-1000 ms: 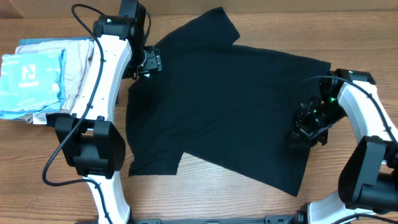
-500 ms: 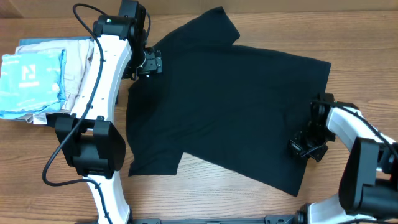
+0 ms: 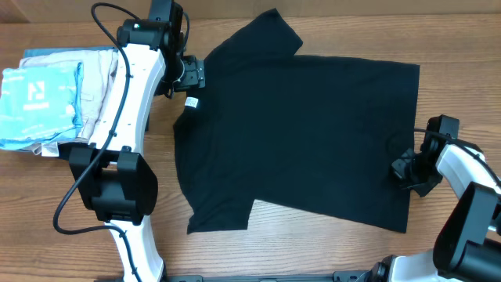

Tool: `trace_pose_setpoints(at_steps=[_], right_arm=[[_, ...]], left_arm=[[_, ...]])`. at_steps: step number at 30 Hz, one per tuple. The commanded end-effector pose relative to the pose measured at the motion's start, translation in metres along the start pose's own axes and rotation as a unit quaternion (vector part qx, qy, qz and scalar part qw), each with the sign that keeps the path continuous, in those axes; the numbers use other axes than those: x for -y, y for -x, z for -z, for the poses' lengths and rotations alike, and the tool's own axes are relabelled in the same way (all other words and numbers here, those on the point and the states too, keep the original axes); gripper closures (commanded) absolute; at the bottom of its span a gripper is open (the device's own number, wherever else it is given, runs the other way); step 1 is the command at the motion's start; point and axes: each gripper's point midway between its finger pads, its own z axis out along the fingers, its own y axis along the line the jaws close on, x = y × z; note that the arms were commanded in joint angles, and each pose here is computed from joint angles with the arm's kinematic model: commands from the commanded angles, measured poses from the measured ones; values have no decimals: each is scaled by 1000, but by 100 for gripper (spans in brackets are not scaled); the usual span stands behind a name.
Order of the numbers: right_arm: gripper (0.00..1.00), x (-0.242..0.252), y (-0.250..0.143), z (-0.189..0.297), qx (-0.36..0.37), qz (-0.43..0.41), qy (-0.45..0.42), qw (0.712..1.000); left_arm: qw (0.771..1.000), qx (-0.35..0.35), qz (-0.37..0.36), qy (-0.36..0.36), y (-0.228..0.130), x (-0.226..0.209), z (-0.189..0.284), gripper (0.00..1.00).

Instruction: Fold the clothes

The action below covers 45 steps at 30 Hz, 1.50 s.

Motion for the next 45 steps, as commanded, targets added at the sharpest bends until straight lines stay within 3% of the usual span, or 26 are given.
trace_pose_setpoints(at_steps=[1,7,10,13,14,16,17,18,20,21,22,26,29,36,39,45], right_arm=[[96,39,15,-16,19,-8,-88,996],[96,61,51,-1,40,-80,-68,994],[96,62,65,4,51,-99,-46,993],[96,43,88,25,70,-93,-13,993],[94,34,98,39,76,-88,1,993],[82,14,113,68,84,-78,30,993],[75,7,117,79,86,-74,41,993],[62,-3,122,93,89,-67,54,992],[44,-15,126,109,96,-57,66,992],[27,-17,128,110,99,-55,68,991],[0,-17,128,110,100,-55,68,991],[0,-17,128,109,100,-55,68,991],[0,-17,128,109,100,-55,68,991],[0,-17,128,109,100,-55,68,991],[0,-17,128,109,100,-55,68,991],[0,-17,128,109,100,-55,68,991]], left_arm=[[999,6,-6,-32,4,9,2,18],[998,18,-9,-67,11,22,3,19],[993,31,-15,-110,18,38,7,26],[990,56,-21,-126,30,45,9,40],[987,69,-37,-143,36,52,12,52],[975,100,-69,-188,49,71,20,83],[968,115,-87,-204,54,79,24,91],[959,137,-116,-220,60,90,29,96],[933,194,-197,-231,75,115,36,96],[925,211,-212,-234,80,124,37,96],[918,226,-222,-239,84,135,36,96],[894,257,-258,-261,90,183,15,96],[890,262,-259,-270,96,208,-37,96],[907,265,-174,-277,116,200,-136,94],[911,277,-133,-276,126,194,-148,94],[923,279,-119,-238,128,178,-178,92]])
